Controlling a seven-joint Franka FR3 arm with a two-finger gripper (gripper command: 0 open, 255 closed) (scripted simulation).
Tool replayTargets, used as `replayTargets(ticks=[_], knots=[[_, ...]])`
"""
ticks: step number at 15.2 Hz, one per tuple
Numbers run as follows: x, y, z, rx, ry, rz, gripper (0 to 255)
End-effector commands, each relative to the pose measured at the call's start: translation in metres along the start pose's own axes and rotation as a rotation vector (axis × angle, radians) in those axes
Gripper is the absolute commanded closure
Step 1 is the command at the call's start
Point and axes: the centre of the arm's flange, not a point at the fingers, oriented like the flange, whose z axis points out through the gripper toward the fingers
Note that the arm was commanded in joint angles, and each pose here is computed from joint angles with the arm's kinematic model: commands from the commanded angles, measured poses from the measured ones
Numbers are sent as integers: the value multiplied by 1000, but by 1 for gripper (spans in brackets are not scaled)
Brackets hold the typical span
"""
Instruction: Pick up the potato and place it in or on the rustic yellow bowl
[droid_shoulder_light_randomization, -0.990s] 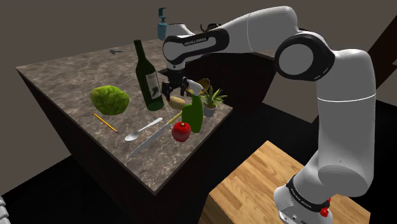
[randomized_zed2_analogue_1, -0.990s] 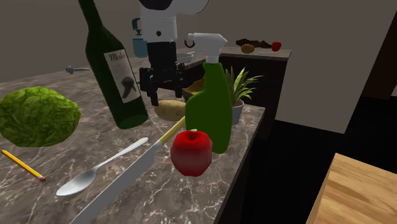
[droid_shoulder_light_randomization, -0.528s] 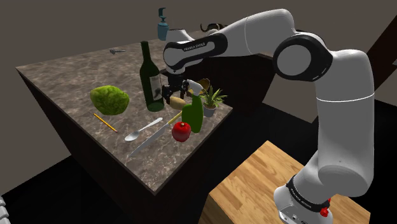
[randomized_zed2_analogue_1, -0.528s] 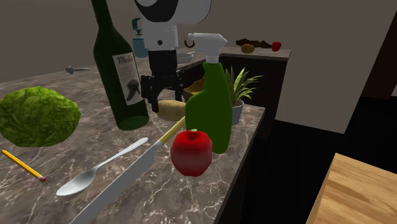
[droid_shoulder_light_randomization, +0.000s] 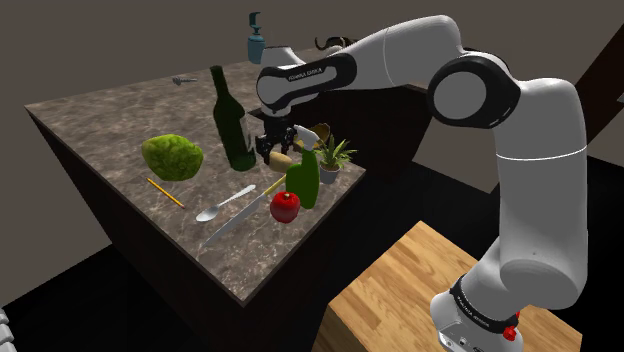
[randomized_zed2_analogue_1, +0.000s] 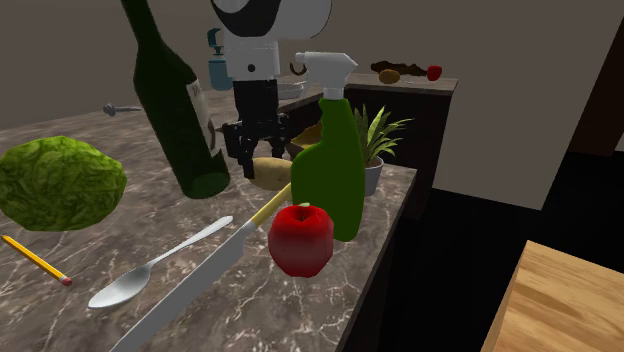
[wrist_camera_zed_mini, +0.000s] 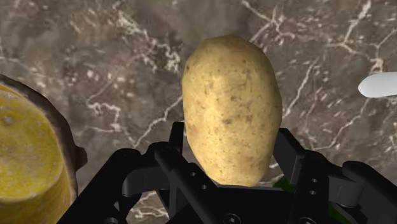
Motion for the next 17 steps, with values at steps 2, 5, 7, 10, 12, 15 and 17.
replayTargets(ticks=[2,5,7,10,12,15,17], knots=[[0,-2,10,1,-14,-3,255],[-1,-2,12,1,-14,-3,255],[-2,-4,8,1,-14,-3,255],[-4,-5,-7,1,-14,-3,255],[-5,-5,-18,1,-14,-3,255],[-6,-6,-34,1,-14,-3,255],[-7,-7,-44,1,-14,-3,255]])
